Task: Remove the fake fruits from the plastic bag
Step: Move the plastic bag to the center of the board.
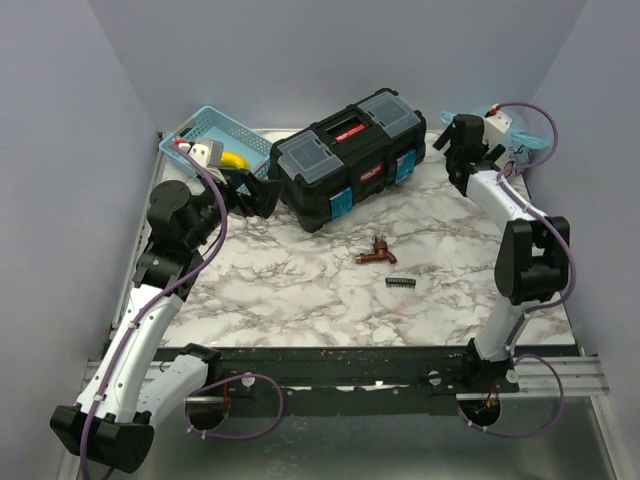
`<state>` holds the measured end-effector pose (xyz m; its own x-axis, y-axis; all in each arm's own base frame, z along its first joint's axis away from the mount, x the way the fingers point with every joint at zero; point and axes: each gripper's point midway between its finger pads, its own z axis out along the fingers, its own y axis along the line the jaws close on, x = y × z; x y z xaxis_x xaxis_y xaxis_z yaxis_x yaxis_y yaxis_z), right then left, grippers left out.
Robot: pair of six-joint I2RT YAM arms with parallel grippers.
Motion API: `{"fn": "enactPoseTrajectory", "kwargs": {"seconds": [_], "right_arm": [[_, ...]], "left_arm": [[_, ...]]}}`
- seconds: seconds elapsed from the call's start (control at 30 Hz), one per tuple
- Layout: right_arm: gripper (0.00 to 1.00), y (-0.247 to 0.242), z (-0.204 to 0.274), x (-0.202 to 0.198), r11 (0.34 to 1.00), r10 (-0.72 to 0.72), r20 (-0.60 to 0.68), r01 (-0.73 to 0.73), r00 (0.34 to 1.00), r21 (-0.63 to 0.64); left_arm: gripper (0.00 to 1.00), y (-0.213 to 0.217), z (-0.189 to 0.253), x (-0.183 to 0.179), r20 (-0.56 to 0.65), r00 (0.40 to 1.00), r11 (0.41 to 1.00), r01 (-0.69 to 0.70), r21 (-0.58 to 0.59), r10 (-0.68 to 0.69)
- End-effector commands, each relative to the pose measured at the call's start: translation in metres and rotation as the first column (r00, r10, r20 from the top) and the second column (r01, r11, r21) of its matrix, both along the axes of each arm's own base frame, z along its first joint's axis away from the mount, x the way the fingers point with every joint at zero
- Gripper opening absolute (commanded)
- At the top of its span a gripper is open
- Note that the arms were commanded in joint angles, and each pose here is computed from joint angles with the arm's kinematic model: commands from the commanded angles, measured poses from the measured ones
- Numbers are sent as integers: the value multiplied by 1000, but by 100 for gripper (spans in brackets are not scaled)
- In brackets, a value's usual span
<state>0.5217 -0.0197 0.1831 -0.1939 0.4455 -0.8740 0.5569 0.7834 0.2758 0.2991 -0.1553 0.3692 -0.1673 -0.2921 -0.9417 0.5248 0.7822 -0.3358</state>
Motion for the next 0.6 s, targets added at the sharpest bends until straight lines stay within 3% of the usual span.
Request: {"fn": "enactPoseTrajectory", "kwargs": {"seconds": [0.0,0.3,0.57], "right_arm": [[100,-31,21,38,988,-133,72,138,988,-72],[100,-75,1,96,956,-286,77,290,955,-42],[100,-63,-30,133,969,-248,70,245,966,44]], "left_arm": [[99,-14,10,-11,7,996,995,86,-47,-85],[99,-23,8,-13,-22,990,988,136,-78,-138],[99,-28,2,-7,-70,982,981,169,-98,-176]]}}
